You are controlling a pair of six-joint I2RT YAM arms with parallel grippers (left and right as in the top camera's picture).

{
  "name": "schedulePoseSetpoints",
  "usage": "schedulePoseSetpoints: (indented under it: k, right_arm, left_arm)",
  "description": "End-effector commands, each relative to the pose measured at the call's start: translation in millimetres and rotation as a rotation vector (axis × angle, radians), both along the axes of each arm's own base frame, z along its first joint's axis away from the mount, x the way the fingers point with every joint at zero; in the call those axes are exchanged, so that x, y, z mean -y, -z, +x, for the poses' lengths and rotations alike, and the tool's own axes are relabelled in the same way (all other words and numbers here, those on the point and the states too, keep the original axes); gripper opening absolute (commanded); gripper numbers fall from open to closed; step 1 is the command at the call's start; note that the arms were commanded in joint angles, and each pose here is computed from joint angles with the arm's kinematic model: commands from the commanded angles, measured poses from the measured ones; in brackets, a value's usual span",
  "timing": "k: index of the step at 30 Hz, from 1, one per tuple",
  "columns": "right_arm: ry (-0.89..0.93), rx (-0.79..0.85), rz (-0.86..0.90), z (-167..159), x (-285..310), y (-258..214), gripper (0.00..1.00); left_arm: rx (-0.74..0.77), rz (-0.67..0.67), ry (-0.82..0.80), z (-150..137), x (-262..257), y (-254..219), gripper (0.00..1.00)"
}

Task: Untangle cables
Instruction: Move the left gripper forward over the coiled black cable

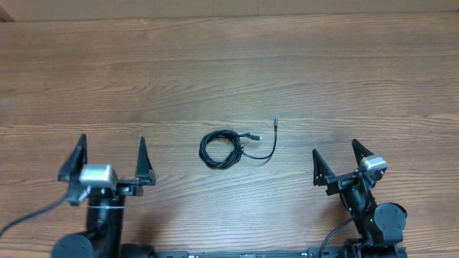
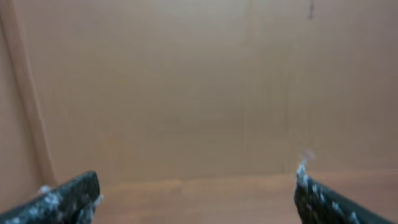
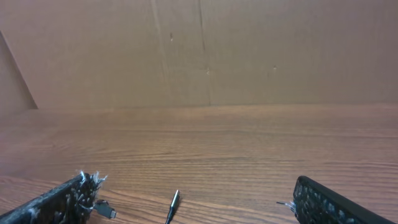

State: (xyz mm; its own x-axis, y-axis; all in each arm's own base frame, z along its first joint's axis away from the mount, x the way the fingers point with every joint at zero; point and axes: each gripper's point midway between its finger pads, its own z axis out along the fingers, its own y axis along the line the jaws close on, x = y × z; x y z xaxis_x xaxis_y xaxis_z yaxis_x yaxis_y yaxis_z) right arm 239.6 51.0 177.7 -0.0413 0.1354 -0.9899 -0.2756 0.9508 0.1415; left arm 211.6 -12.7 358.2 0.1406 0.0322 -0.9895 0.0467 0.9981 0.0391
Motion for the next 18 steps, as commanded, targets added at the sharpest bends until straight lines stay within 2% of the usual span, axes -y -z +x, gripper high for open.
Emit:
schedulePoseSetpoints:
  k: [1, 8, 18]
  right_arm:
    - [-0.006, 0.002, 0.004, -0.2, -1.4, 2.0, 1.0]
    - [-0.006, 0.001, 0.003, -0.2, -1.5, 2.1, 1.0]
    - [-0.006, 0.001, 0.003, -0.2, -1.5, 2.1, 1.0]
  left_arm:
    - [-0.057, 0.027, 0.09, 5.1, 15.9, -33.5, 1.0]
    - [-0.377, 0.033, 0.222, 37.6, 40.6, -39.6, 1.0]
    - [-0.841, -0.043, 0.256, 78.2, 52.5, 48.1, 1.0]
